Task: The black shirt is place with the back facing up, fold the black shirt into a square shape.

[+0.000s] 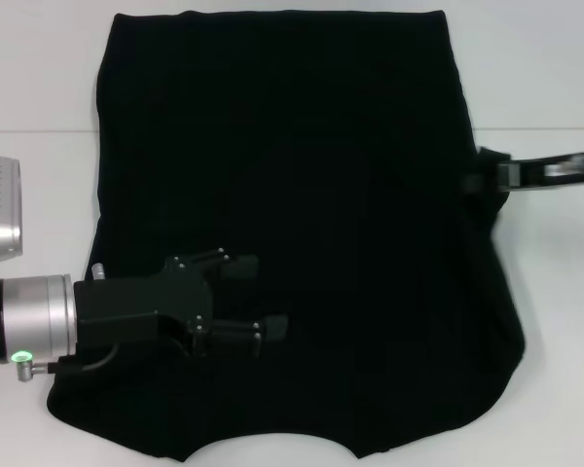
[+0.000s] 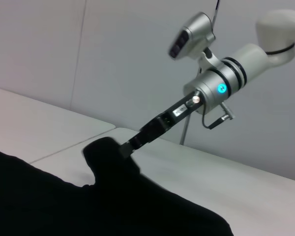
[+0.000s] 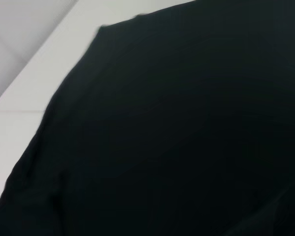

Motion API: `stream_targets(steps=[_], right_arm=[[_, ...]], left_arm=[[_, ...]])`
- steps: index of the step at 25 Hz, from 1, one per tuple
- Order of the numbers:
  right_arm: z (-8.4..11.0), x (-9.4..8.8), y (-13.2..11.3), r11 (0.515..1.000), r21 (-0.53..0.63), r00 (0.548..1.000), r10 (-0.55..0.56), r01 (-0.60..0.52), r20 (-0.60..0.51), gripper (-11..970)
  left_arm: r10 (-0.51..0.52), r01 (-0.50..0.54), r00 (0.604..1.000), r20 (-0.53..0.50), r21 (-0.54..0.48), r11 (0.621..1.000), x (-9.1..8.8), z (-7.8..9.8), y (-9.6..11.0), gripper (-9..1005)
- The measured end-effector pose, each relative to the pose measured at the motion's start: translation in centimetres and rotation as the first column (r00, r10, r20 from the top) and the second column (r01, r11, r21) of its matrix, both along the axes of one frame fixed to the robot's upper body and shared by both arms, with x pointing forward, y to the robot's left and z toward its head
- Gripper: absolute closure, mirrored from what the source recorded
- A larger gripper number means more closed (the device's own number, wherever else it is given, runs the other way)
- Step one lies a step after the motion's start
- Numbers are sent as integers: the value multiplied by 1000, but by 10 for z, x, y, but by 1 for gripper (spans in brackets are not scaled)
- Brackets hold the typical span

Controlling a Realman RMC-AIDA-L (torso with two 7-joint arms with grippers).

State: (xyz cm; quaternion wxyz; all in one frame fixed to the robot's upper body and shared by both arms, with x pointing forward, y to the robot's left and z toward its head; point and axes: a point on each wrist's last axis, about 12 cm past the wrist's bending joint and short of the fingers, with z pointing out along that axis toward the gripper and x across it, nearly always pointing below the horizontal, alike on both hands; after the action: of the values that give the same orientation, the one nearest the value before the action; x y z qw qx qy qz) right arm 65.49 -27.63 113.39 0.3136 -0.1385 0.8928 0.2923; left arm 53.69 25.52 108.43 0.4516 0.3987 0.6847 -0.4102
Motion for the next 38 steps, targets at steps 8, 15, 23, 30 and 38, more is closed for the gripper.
stream_targets(steps=[8, 15, 23, 30, 38], right_arm=[[3, 6, 66, 985, -89, 988, 149, -151, -26, 915], [8, 1, 57, 986, -63, 987, 155, -157, -42, 718], [3, -13, 36, 988, 61, 988, 146, -143, -41, 332], [-10, -38, 25, 961, 186, 979, 200, -204, 39, 173], [-15, -41, 31, 955, 178, 971, 233, -238, 51, 33]], left_arm=[[25, -25, 1000, -2, -8, 1000, 2, 2, 5, 46], [55, -55, 998, -2, -7, 998, 3, 1, 8, 45], [185, -186, 977, -108, 0, 983, 10, 8, 31, 45], [371, -346, 881, -293, 134, 929, 3, 13, 77, 46], [548, -462, 686, -478, 295, 836, -11, 10, 114, 47]])
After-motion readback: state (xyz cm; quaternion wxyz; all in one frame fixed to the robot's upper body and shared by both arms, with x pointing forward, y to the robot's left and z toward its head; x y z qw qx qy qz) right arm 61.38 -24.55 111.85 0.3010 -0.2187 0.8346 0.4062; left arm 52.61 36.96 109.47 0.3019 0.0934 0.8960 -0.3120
